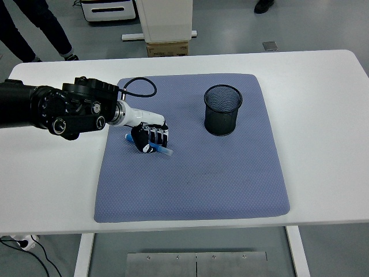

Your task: Left hand places marker in pen holder

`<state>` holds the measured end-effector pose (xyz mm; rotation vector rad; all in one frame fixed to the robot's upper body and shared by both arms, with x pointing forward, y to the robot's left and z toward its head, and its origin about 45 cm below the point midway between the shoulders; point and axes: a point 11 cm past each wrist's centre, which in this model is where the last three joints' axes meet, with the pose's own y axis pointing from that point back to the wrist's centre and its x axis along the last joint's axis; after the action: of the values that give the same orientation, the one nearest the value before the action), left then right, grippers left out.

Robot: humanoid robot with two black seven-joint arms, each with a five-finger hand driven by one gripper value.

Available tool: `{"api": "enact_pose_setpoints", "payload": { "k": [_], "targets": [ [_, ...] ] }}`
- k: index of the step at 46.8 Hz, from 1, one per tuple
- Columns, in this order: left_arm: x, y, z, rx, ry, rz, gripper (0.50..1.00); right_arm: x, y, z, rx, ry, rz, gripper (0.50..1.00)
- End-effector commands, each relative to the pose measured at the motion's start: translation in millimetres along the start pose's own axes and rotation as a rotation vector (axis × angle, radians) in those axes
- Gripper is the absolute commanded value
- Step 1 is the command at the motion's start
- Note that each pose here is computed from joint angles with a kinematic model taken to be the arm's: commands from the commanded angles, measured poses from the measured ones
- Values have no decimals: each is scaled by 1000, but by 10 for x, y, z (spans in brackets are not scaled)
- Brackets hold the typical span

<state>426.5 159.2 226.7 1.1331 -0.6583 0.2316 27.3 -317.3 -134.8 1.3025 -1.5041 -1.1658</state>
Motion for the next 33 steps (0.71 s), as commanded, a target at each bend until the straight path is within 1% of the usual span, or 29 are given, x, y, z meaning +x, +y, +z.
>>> {"api": "enact_pose_setpoints", "payload": {
  "k": [1,7,13,33],
  "targets": [
    [-3,0,-4,1,0,-1,552,0,0,0,0,1,0,1000],
    [-5,7,-16,3,2,-4,522,0,0,0,0,1,0,1000],
    [12,25,-33,3,5,-2,508,0,0,0,0,1,0,1000],
    [141,95,-15,-1,4,25,502,0,0,0,0,1,0,1000]
  ]
}}
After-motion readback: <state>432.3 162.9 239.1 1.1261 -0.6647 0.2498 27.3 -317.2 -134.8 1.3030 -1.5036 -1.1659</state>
